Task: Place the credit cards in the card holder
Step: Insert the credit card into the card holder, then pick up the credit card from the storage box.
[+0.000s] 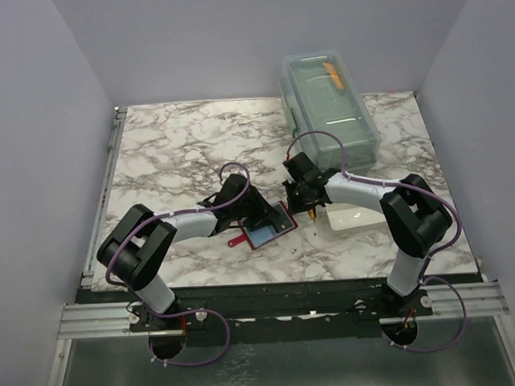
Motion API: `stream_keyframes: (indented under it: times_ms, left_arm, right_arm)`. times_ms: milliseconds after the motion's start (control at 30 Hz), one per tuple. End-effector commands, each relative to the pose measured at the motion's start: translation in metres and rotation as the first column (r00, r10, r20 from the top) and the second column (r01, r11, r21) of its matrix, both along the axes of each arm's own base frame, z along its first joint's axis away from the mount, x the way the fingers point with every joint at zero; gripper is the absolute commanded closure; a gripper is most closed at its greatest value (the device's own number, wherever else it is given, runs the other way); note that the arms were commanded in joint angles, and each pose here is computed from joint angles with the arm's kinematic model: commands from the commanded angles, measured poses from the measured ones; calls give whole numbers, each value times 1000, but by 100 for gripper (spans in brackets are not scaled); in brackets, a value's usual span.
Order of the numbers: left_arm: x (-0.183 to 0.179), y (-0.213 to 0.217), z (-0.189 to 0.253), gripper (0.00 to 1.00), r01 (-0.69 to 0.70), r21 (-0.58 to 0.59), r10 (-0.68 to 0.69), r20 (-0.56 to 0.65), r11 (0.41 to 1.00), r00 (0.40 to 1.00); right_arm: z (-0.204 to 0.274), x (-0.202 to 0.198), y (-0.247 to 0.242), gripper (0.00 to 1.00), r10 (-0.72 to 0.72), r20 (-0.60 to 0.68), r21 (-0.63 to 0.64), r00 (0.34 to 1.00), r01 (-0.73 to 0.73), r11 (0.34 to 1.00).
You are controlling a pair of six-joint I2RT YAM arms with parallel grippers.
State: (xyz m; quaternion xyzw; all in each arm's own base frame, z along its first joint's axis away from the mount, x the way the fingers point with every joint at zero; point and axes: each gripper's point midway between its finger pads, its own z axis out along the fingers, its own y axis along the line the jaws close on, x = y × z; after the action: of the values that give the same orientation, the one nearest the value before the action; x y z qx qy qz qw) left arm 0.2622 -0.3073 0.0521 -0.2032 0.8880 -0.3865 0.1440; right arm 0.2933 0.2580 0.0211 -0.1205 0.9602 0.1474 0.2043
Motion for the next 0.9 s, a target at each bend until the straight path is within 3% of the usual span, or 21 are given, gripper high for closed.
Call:
stream_keyframes:
  times_ms: [0,200,400,600,767,867]
  left_arm:
    - [-3,-15,6,53,49,-62,-49,6,997,999]
    - [7,-13,-2,50,10,-28,-10,20,1000,1000]
    - [-3,17,-1,39,4,39,-4,1,999,1000]
    - [-11,40,22,33,57,115,-64,58,992,996]
    - [-13,51,51,31,98,83,-106,107,992,989]
    - [-10,46,88,25,195,39,-199,193,980,961]
  right_arm:
    - [2,-21,11,100,26,-57,59,998,-22,998]
    - [9,-28,27,100,33,-77,123,996,-23,992]
    - [22,-8,1,99,-16,23,-19,1000,16,1000]
    - [57,15,-7,92,47,115,-99,992,-36,994]
    - [110,21,-10,87,63,193,-93,979,-46,995]
    - [143,21,-36,77,20,278,-130,960,17,991]
